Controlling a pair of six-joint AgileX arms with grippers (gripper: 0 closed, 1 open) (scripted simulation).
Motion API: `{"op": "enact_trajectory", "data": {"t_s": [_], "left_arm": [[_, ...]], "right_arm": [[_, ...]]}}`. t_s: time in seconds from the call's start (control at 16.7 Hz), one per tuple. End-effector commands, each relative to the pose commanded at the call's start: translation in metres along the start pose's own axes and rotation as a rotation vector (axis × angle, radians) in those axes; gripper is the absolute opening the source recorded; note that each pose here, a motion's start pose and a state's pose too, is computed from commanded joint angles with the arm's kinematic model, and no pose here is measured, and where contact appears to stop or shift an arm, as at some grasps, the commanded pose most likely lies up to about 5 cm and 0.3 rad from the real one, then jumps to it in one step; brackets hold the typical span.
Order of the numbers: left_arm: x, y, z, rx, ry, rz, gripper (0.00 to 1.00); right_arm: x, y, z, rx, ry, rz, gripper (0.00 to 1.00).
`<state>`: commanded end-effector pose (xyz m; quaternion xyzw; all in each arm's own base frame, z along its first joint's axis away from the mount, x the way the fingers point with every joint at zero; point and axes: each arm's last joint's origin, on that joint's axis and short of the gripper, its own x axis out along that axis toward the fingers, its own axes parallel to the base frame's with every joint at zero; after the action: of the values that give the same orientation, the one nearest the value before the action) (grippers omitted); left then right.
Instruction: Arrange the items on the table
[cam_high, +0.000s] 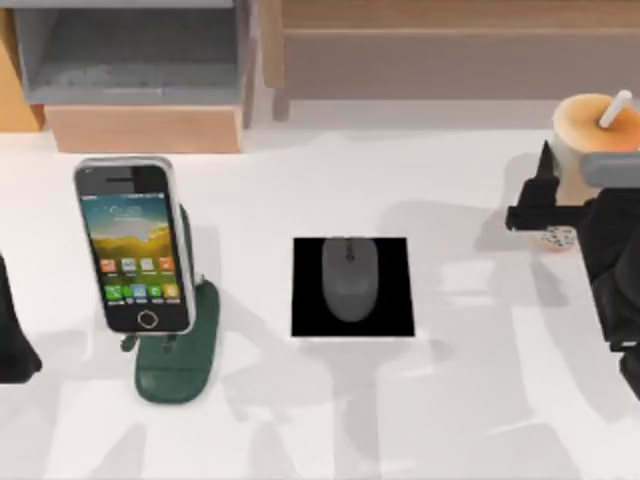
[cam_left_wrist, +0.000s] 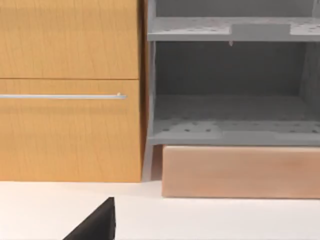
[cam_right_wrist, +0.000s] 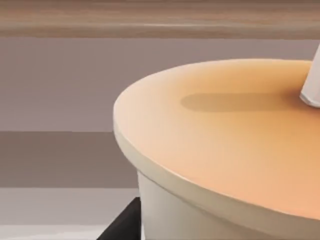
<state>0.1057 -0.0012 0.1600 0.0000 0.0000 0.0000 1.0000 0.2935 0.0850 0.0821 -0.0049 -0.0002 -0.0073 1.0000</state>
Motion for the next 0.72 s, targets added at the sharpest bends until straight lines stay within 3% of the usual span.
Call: {"op": "enact_trajectory", "data": {"t_s": [0.42, 0.72], "left_arm": [[0.0, 0.0, 0.0, 0.0, 0.0, 0.0, 1.0], [0.0, 0.0, 0.0, 0.0, 0.0, 0.0, 1.0]], "right_arm": [[0.002, 0.0, 0.006, 0.002, -0.012, 0.002, 0.0], [0.014, -0.004, 0.03, -0.01, -0.1, 0.014, 0.0]]}}
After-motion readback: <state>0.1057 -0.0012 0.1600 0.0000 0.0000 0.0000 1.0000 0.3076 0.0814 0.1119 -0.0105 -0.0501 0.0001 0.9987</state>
